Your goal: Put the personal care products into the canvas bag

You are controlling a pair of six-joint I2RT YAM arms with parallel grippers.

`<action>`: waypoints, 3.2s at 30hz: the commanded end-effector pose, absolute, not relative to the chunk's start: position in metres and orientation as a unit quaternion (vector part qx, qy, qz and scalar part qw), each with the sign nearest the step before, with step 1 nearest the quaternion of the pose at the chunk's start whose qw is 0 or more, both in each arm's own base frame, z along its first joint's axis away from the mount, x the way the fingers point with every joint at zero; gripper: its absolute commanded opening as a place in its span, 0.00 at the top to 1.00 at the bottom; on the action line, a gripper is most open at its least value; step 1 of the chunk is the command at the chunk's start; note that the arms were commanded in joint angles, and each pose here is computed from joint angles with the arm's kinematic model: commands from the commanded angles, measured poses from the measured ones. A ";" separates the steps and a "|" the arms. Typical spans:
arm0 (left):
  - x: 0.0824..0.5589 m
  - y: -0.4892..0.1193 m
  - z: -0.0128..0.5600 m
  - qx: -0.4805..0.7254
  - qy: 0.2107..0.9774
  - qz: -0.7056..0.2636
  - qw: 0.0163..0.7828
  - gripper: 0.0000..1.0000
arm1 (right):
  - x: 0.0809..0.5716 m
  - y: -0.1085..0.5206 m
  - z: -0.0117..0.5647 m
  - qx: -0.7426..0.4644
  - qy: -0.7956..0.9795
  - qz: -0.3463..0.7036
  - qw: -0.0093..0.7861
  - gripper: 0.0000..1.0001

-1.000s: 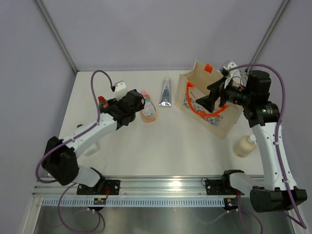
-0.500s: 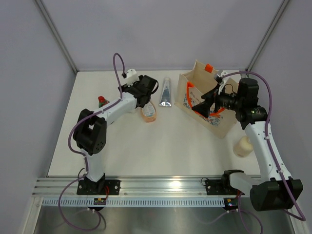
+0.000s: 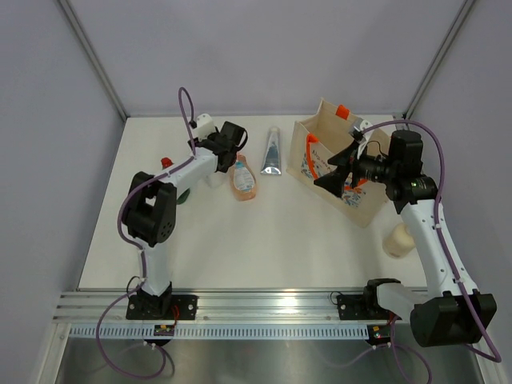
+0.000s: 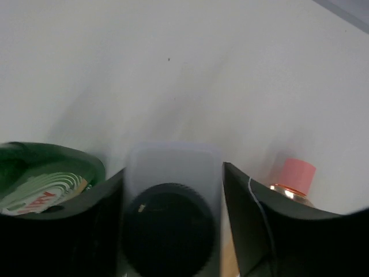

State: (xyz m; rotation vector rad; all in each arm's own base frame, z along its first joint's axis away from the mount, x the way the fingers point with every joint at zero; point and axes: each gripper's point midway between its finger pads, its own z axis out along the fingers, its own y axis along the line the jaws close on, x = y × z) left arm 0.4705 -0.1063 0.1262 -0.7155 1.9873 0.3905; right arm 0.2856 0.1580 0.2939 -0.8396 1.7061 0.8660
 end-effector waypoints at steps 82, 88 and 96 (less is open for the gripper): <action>0.231 -0.172 0.341 0.305 0.647 -0.255 0.651 0.01 | 0.356 0.129 0.386 -0.389 0.709 0.215 0.548 1.00; 0.225 -0.151 0.316 0.281 0.669 -0.217 0.653 0.01 | 0.406 0.074 0.331 -0.388 0.774 0.091 0.492 1.00; 0.216 -0.138 0.301 0.266 0.669 -0.199 0.665 0.01 | 0.428 0.042 0.246 -0.408 0.828 0.034 0.382 1.00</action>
